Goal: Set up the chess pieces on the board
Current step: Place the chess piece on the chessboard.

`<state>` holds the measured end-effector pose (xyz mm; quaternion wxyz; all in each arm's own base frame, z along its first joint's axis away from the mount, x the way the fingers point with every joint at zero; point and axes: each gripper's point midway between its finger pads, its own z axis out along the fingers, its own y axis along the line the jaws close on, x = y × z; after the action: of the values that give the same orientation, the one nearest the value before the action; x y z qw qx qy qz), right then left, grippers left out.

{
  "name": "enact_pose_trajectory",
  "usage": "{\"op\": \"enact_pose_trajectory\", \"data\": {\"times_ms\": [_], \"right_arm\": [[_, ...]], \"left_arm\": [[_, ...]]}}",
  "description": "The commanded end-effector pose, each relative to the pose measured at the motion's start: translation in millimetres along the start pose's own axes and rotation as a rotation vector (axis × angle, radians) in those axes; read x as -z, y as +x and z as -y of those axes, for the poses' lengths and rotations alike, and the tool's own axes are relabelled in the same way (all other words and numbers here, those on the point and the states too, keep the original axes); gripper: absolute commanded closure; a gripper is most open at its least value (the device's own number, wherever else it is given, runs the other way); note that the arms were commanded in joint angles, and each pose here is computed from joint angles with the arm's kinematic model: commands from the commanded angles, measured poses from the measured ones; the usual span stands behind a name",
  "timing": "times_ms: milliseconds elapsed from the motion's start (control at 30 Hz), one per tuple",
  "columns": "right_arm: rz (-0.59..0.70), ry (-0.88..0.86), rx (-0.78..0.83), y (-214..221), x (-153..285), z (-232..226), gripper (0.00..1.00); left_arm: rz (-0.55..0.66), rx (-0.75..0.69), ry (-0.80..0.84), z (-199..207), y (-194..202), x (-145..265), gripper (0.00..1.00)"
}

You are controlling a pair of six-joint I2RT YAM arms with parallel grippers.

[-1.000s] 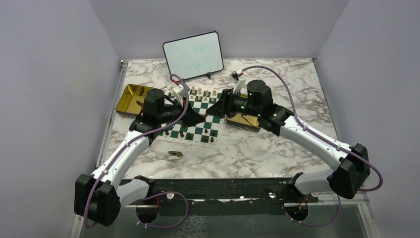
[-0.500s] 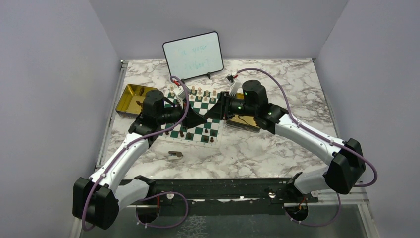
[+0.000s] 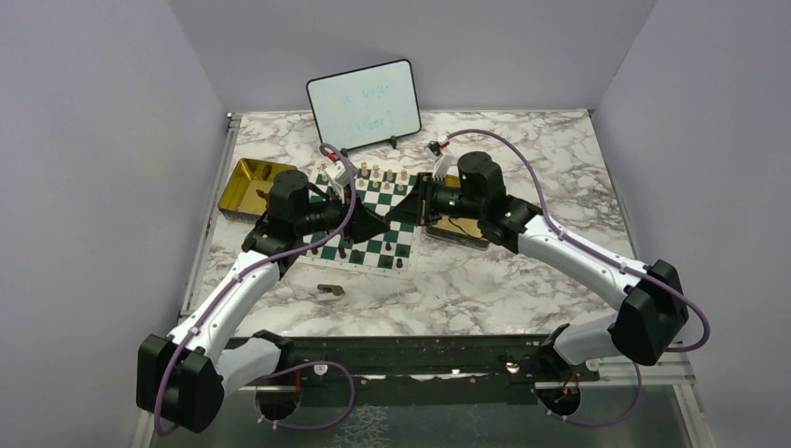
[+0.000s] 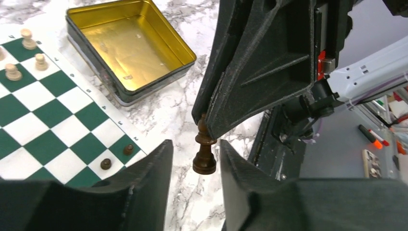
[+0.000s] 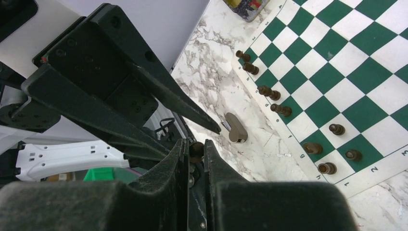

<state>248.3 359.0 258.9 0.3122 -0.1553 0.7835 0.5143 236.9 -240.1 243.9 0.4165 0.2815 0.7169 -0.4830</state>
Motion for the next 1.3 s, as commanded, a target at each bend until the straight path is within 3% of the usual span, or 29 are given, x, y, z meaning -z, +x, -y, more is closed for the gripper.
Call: {"op": "enact_pose_trajectory", "data": {"times_ms": [0, 367, 467, 800, 933, 1067, 1267], "right_arm": [[0.075, 0.017, 0.041, -12.9, 4.5, 0.5, 0.99], [0.199, 0.135, 0.145, -30.1, 13.8, 24.0, 0.99], [0.209, 0.148, 0.199, -30.0, 13.8, 30.3, 0.99], [0.214, 0.14, 0.336, -22.5, 5.3, 41.4, 0.99], [0.188, 0.135, 0.39, -9.9, -5.1, 49.1, 0.99], [0.144, 0.126, 0.442, 2.7, -17.3, 54.3, 0.99], [0.104, 0.112, 0.524, 10.9, -34.9, 54.5, 0.99]], "left_arm": [[0.025, -0.039, -0.075, -8.7, -4.6, 3.1, 0.52], [0.029, -0.004, -0.212, -28.4, -5.6, 9.0, 0.2], [0.037, 0.028, -0.303, -40.7, -6.7, 14.3, 0.02], [0.043, 0.195, -0.813, -115.5, -14.2, 56.2, 0.01], [0.065, 0.324, -0.857, -140.7, -13.1, 63.5, 0.01], [0.117, 0.517, -0.749, -157.8, -11.1, 61.3, 0.01], [0.133, 0.55, -0.842, -188.9, -0.1, 73.8, 0.01]]}}
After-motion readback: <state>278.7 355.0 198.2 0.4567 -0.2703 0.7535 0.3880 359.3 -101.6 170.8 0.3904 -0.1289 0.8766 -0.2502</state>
